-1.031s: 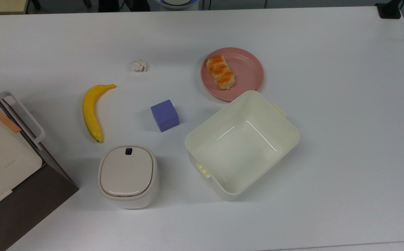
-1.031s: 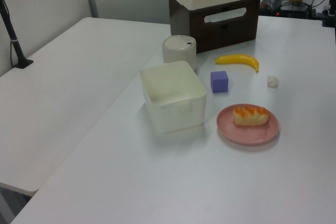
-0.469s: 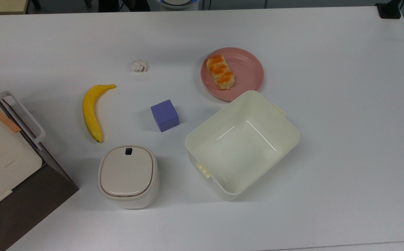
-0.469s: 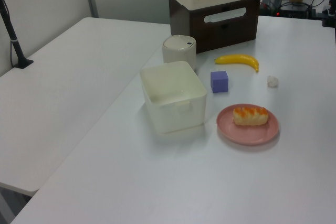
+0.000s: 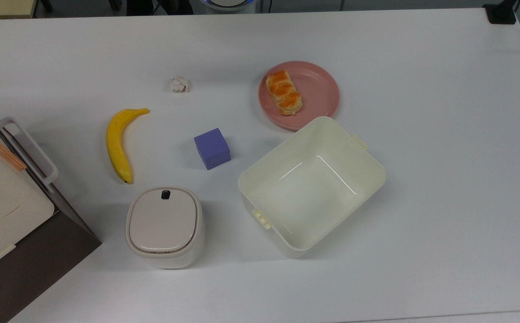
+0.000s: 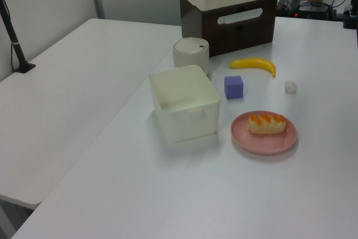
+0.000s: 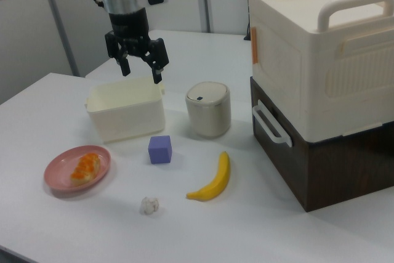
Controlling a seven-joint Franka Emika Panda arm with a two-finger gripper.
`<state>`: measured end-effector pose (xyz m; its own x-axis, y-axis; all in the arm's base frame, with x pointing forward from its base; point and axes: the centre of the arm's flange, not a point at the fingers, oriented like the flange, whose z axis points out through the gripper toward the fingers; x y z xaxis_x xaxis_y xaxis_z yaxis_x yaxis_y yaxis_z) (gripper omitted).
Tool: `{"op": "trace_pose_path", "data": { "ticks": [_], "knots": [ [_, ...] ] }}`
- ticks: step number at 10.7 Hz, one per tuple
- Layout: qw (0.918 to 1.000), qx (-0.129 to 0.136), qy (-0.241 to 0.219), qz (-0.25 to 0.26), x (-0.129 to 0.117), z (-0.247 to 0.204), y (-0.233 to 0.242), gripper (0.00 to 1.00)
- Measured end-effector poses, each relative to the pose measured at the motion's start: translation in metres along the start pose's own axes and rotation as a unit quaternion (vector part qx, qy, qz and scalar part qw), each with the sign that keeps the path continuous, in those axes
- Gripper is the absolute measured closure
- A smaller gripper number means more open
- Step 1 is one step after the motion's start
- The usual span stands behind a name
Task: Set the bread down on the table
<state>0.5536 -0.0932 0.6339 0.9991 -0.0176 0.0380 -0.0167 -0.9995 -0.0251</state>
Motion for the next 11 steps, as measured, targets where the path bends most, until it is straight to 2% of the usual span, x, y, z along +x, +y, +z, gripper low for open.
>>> {"op": "trace_pose_path", "data": {
  "ticks": [11],
  "knots": [
    [0.9999,-0.004,-0.005,-0.016,0.0025,0.0051,0.0013,0.0]
  ]
}}
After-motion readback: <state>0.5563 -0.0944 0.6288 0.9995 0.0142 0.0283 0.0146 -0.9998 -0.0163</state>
